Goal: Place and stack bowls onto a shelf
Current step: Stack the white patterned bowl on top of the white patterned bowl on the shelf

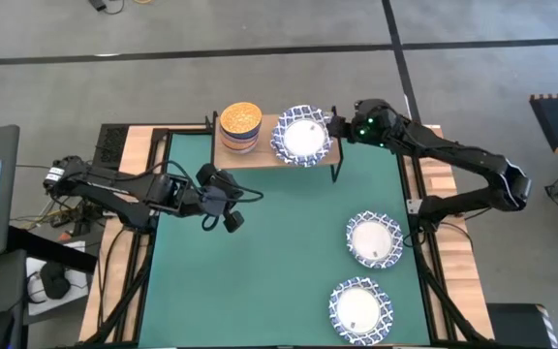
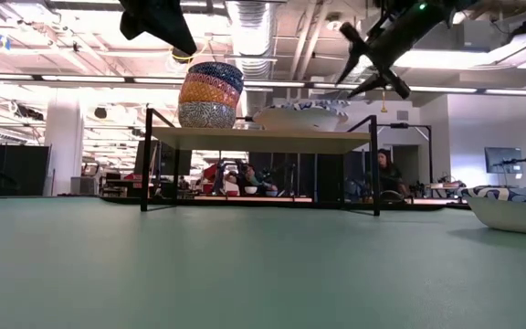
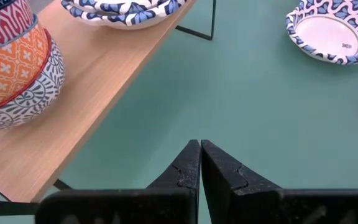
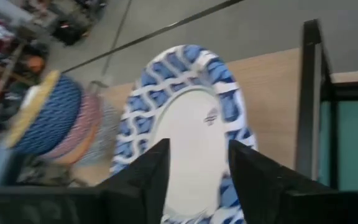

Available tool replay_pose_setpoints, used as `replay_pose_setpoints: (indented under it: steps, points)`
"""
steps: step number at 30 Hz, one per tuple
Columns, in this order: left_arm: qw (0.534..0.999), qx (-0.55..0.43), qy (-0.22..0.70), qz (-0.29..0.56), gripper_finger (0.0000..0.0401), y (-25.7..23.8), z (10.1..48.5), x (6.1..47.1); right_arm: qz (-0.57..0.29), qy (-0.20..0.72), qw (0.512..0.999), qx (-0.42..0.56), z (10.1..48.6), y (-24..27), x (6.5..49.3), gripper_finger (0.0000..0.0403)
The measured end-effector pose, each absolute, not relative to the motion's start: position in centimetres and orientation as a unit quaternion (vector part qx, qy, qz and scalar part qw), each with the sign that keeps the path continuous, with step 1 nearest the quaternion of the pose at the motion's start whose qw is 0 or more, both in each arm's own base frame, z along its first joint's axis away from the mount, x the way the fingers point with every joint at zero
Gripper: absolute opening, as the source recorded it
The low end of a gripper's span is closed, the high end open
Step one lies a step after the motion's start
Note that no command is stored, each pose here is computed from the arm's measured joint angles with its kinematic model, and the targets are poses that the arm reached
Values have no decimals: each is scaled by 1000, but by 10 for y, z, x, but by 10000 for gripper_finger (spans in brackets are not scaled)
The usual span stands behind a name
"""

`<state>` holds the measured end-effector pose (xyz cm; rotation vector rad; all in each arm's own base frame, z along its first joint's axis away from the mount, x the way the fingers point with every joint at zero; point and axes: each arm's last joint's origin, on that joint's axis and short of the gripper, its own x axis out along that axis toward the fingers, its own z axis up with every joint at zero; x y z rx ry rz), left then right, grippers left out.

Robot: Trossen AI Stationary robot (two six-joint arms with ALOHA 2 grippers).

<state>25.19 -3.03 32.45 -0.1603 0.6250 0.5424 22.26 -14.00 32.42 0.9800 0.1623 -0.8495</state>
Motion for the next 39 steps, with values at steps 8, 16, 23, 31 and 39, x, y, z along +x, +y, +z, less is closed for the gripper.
replay_pose_setpoints:
  steps: [8,16,23,31,39]
  points:
    - [912,-82,305,262,0,-29,324,252,-307,103,813,484,339,-116,210,218]
    - [916,-81,299,257,0,-28,326,254,-296,123,851,416,343,-91,214,194]
    - [934,-116,244,233,0,-23,336,264,-363,76,847,381,334,-138,224,151]
    - [934,-124,246,227,0,-24,332,269,-330,166,816,443,288,-181,235,116]
    - [927,-128,259,239,0,-24,329,267,-291,150,841,431,311,-156,231,114]
